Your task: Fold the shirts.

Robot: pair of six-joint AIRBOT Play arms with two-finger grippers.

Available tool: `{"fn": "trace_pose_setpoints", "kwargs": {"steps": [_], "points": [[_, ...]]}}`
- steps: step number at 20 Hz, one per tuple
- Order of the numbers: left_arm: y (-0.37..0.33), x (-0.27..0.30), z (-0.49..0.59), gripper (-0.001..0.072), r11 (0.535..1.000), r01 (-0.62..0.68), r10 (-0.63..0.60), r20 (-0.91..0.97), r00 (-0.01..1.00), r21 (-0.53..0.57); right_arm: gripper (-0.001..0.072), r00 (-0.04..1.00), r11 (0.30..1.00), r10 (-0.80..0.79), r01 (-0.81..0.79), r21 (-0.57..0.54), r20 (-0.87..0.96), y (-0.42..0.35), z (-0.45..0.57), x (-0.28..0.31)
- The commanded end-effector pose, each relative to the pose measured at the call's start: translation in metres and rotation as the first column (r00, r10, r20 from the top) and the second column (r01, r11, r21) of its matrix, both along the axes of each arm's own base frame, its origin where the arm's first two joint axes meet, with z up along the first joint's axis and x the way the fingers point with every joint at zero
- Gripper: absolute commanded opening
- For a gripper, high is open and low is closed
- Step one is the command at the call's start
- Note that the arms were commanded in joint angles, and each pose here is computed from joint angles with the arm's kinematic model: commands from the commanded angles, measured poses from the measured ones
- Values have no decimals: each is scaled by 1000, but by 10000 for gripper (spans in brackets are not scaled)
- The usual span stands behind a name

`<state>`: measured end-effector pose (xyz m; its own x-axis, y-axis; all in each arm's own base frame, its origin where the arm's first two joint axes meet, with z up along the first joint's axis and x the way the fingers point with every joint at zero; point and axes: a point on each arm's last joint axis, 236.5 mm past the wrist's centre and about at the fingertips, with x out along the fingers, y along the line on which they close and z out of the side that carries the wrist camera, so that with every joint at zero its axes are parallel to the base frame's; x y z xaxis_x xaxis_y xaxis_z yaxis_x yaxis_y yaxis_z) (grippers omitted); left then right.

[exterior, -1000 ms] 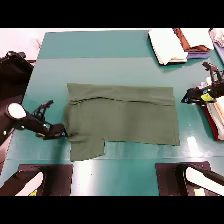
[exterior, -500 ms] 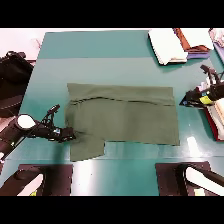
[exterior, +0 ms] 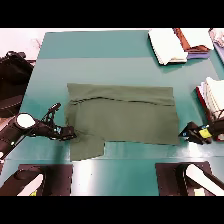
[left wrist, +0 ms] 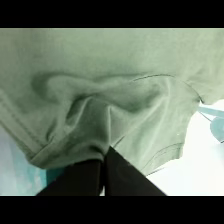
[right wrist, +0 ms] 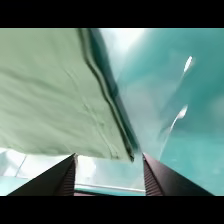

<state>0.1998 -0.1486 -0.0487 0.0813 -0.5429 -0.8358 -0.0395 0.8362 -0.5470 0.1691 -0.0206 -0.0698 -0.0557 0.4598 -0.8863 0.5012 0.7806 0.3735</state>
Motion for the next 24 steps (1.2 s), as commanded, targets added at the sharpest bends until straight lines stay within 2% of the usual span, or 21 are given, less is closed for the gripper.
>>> {"fn": "trace_pose_setpoints", "kwargs": {"steps": [1,2,4,5,7,8,11,15,19,21,24], "points": [[0,1,1,24,1000,0,0,6,1000,-1,439,999,994,-41,43,100,-28,24,-21,-10],[0,1,1,24,1000,0,0,6,1000,-1,426,999,992,-51,52,112,-9,28,-22,-2],[0,0,1,24,1000,2,-2,3,1000,-1,292,999,994,-28,24,102,34,35,-23,12],[-1,-2,1,24,1000,8,-8,-5,1000,-2,255,999,995,3,-7,95,44,38,-21,15],[-1,-12,4,23,998,58,-58,-29,998,-2,60,995,992,85,-90,86,51,45,-13,18],[0,-16,7,22,996,85,-85,-40,996,6,24,991,987,127,-132,89,51,48,-6,19],[8,-25,21,22,988,145,-144,-40,989,44,24,970,967,233,-238,93,69,57,21,23],[14,-55,57,22,989,134,-136,20,991,55,24,930,935,348,-336,-109,120,33,56,16],[19,-104,83,22,985,162,-160,-37,986,55,23,918,898,391,-363,-247,73,11,80,-18],[25,-92,95,22,986,140,-142,21,990,89,23,914,895,390,-348,-277,113,12,87,-18],[44,-39,102,22,978,74,-105,155,982,196,23,918,903,367,-314,-294,148,10,86,-6]]}}
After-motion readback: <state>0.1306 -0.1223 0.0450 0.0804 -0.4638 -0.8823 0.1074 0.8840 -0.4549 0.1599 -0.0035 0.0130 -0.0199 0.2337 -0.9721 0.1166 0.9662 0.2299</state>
